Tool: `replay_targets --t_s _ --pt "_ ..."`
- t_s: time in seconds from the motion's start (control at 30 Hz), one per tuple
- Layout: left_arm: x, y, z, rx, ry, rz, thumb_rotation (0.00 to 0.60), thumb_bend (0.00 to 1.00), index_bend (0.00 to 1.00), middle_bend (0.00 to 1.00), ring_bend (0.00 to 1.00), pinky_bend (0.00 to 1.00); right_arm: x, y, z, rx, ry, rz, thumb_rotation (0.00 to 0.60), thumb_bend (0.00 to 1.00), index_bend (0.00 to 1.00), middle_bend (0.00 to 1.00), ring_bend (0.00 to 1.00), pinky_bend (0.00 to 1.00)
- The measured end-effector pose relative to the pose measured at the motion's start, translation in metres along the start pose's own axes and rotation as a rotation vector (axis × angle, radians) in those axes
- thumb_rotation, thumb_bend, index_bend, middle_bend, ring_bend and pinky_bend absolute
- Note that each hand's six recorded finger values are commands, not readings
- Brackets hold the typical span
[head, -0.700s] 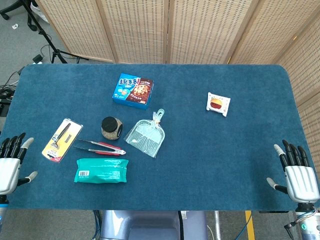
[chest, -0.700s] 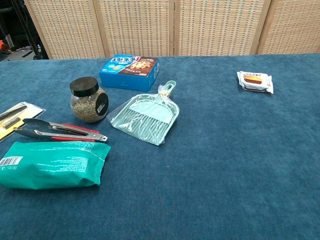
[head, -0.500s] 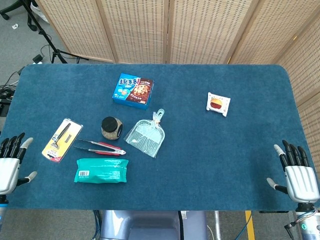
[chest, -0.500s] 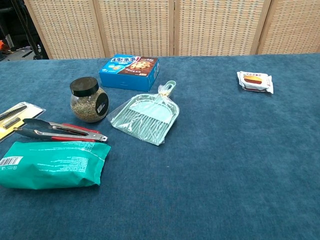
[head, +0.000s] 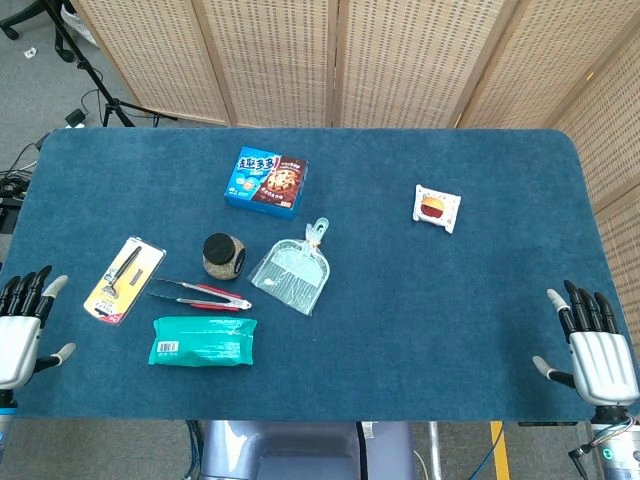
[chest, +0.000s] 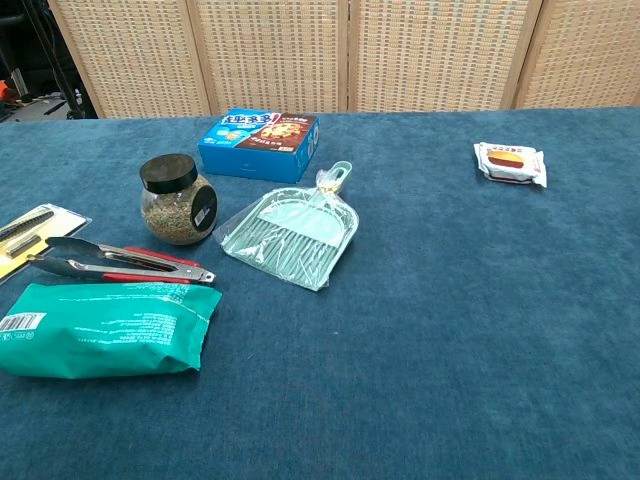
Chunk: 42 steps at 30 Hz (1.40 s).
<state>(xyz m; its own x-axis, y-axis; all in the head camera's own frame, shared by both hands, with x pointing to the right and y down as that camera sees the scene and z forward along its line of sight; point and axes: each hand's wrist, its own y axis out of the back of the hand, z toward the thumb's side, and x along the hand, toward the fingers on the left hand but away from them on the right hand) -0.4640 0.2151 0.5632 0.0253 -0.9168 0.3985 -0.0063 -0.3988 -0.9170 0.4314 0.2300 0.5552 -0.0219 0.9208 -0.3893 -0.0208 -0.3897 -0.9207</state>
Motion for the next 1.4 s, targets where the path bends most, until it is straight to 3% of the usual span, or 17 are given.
replay_targets --t_s 0.47,0.53,0.6,0.8,0.97,1.07,1.23,1.4 --pt "0.000 0.000 0.005 -0.002 -0.020 0.002 0.600 0.06 0.00 0.00 0.00 0.02 -0.003 -0.004 -0.001 -0.002 -0.008 0.022 0.600 0.19 0.09 0.00 0.00 0.00" --pt "0.002 0.002 0.008 -0.016 -0.036 0.020 0.600 0.08 0.00 0.06 0.07 0.10 -0.005 -0.006 -0.001 -0.005 -0.014 0.030 0.600 0.19 0.09 0.00 0.00 0.00" --pt "0.005 0.004 0.012 -0.026 -0.060 0.041 0.600 0.12 0.00 0.18 0.22 0.23 -0.006 -0.007 -0.001 -0.005 -0.013 0.037 0.600 0.20 0.09 0.00 0.00 0.00" --pt "0.017 0.006 0.028 -0.023 -0.139 0.056 0.600 0.27 0.00 0.49 0.54 0.42 -0.006 -0.007 0.002 -0.010 -0.001 0.040 0.600 0.21 0.09 0.00 0.00 0.00" --pt "0.030 0.002 0.052 -0.023 -0.225 -0.007 0.600 0.53 0.00 0.64 0.67 0.51 -0.004 -0.005 0.003 -0.019 0.011 0.034 0.600 0.21 0.09 0.00 0.00 0.00" --pt "0.035 0.000 0.071 -0.008 -0.288 -0.060 0.600 0.60 0.00 0.67 0.71 0.55 -0.004 -0.006 0.005 -0.023 0.019 0.037 0.600 0.21 0.09 0.00 0.00 0.00" --pt "0.044 0.006 0.103 0.004 -0.374 -0.119 0.600 0.62 0.00 0.73 0.82 0.65 -0.004 -0.007 0.009 -0.024 0.039 0.044 0.600 0.21 0.09 0.00 0.00 0.00" --pt "0.049 0.013 0.128 -0.045 -0.431 -0.243 0.600 0.62 0.00 0.74 0.86 0.72 -0.003 -0.007 0.012 -0.025 0.051 0.040 0.600 0.21 0.09 0.00 0.00 0.00"
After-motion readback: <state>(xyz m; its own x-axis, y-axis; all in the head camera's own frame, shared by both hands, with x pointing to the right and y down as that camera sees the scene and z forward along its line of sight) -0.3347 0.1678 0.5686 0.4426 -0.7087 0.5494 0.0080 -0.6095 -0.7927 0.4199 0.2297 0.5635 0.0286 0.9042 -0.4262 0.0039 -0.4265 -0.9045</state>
